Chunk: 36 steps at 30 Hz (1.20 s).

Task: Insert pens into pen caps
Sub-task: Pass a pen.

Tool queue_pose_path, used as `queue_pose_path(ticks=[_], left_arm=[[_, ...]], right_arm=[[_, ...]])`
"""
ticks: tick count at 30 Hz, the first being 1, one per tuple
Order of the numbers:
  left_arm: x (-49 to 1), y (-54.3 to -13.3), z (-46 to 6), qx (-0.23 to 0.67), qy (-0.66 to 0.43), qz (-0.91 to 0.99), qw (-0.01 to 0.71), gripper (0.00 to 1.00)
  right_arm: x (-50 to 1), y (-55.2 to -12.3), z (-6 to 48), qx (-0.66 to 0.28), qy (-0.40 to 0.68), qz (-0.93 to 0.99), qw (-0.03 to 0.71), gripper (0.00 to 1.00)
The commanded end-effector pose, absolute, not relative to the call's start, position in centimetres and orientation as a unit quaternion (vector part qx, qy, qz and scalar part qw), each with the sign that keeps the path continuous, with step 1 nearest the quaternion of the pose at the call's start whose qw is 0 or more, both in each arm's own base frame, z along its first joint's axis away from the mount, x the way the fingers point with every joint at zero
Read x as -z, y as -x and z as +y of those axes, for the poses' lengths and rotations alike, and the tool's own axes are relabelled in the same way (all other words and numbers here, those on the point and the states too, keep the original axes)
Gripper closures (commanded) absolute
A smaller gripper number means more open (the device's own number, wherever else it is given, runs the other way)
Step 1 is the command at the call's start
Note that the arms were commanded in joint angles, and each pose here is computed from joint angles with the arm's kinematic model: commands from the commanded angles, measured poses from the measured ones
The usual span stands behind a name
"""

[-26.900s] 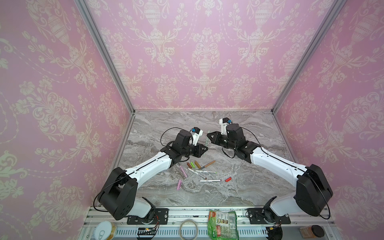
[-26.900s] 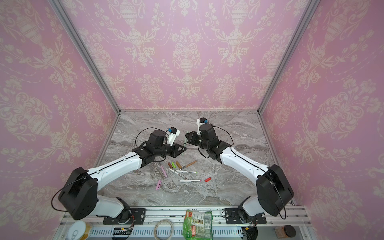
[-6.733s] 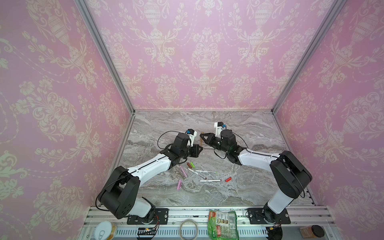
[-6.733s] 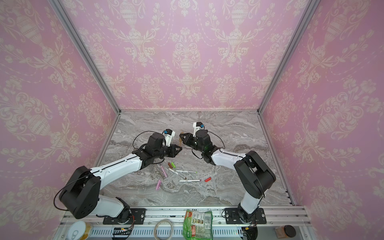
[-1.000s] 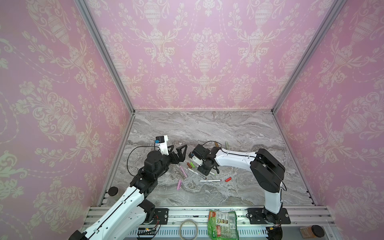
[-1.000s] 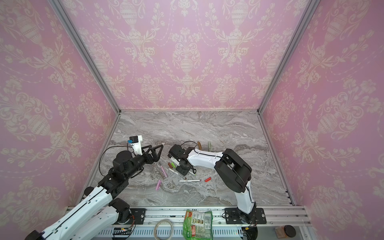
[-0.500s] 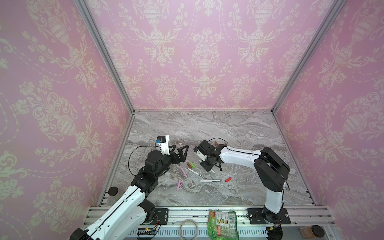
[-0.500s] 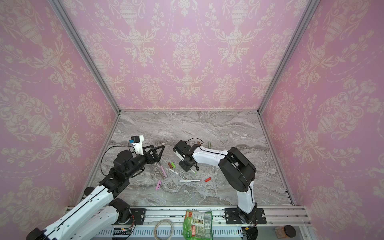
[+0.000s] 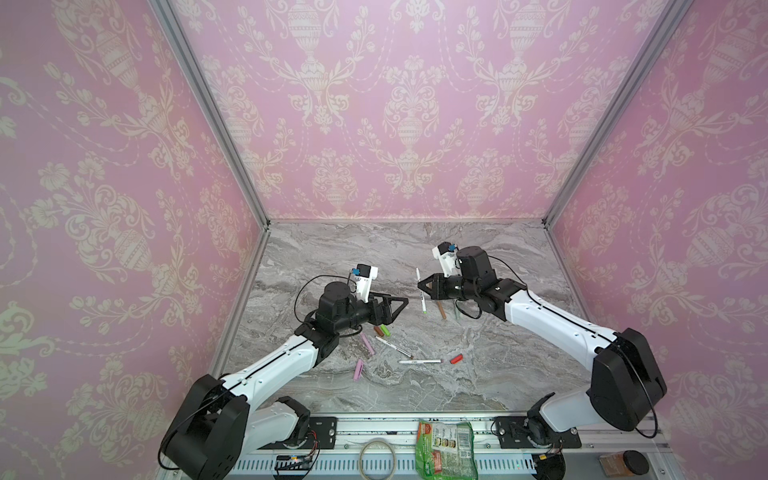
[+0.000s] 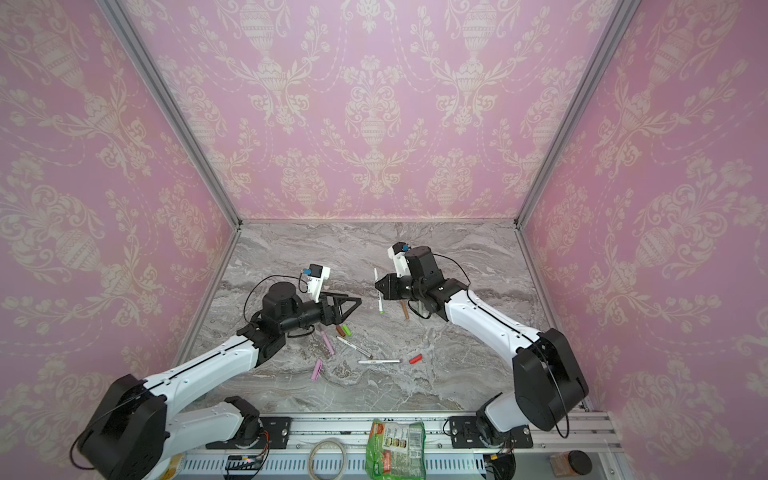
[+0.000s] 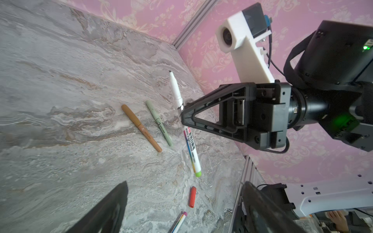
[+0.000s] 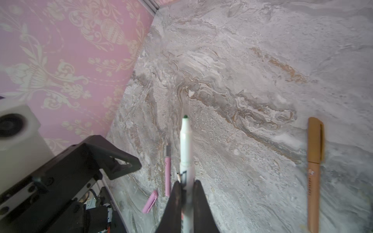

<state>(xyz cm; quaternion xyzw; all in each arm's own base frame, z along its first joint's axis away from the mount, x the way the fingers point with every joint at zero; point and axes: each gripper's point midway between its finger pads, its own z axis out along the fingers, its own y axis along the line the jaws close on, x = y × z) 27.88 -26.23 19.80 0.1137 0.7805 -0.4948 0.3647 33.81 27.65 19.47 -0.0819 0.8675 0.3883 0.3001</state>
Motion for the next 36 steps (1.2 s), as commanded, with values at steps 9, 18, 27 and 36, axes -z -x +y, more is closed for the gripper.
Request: queue_pose_path(ticks=[9, 18, 27, 36], left_arm=[[-21.0, -28.6, -30.5, 0.559, -0.139, 0.748, 0.328, 0.26], [-20.9, -29.0, -31.5, 0.574, -0.136, 0.744, 0.312, 0.66], [-20.3, -28.7, -31.1, 0.563, -0.135, 0.753, 0.313, 0.94], [-19.3, -28.8, -29.6, 0.498, -0.137, 0.790, 0.329, 1.00]], right_arm=[[-23.5, -31.7, 29.7, -0.483, 0.073, 0.821, 0.295, 1.00], [-23.6, -31.8, 29.4, -0.477, 0.070, 0.820, 0.308, 1.00], [-23.8, -31.9, 28.6, -0.453, 0.075, 0.827, 0.325, 1.00], [-24.8, -31.3, 28.0, -0.446, 0.087, 0.824, 0.338, 0.68]])
